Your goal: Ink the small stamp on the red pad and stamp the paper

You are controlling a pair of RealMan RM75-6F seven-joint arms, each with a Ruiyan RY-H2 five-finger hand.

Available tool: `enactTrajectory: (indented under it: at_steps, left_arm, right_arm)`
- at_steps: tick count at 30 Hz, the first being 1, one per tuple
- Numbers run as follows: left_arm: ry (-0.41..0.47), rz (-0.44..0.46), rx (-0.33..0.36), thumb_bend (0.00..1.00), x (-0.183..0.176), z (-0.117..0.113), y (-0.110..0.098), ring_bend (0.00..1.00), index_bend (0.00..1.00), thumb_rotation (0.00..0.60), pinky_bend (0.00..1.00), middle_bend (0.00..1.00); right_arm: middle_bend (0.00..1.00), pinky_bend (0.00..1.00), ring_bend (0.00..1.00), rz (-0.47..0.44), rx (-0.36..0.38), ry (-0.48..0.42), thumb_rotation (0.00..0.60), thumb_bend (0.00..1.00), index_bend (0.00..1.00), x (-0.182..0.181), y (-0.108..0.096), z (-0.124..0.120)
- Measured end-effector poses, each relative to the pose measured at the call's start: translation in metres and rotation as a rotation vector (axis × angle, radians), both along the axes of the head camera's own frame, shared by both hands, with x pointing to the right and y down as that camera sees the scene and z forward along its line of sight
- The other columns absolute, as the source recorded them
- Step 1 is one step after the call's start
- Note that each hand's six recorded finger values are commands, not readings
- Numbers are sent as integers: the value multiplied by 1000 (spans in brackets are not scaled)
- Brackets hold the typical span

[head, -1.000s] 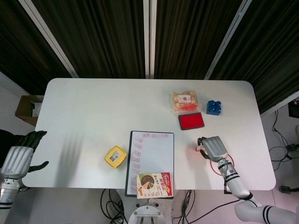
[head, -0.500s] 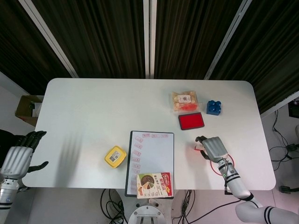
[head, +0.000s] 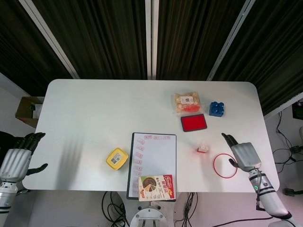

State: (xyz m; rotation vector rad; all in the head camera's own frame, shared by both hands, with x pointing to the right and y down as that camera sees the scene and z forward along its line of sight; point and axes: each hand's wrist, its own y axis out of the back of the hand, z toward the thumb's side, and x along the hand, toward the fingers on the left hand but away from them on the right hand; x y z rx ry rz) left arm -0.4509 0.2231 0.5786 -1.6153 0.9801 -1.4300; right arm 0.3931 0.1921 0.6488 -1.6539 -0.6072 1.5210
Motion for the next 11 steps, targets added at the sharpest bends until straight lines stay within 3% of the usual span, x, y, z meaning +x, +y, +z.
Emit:
enactTrajectory:
  at_steps: [1,2,3,4,5,9,11]
  left_arm:
    - [2,1,1,0,1,0,0,117,126,600,204,138]
    - [4,2,2,0,2,-1,0,117,126,600,204,139]
    - [5,3,2,0,3,-1,0,117,127,600,204,138]
    - [7,5,3,0,5,-1,0,117,127,600,204,138]
    - [7,7,5,0,6,-2,-1,117,127,600,203,138]
    - [1,15,12,0,8,-6,-3,117,127,600,203,138]
    - [-3,15,17,0,7,-8,-4,117,127,600,203,138]
  right_arm:
    - [75,747,513,14,26,1,600,111,0,6,0,-8]
    - [38,466,273,29,56,-3,600,111,0,12,1,-16]
    - [16,250,109,50,100,-12,600,113,0,18,2,-26]
    - [3,87,14,65,138,-17,600,115,0,24,3,-34]
    - [0,2,0,79,178,-19,600,118,0,30,4,-41]
    - [0,0,0,150,309,5,600,120,0,64,16,-69]
    - [0,0,0,171,319,0,600,122,0,69,17,-71]
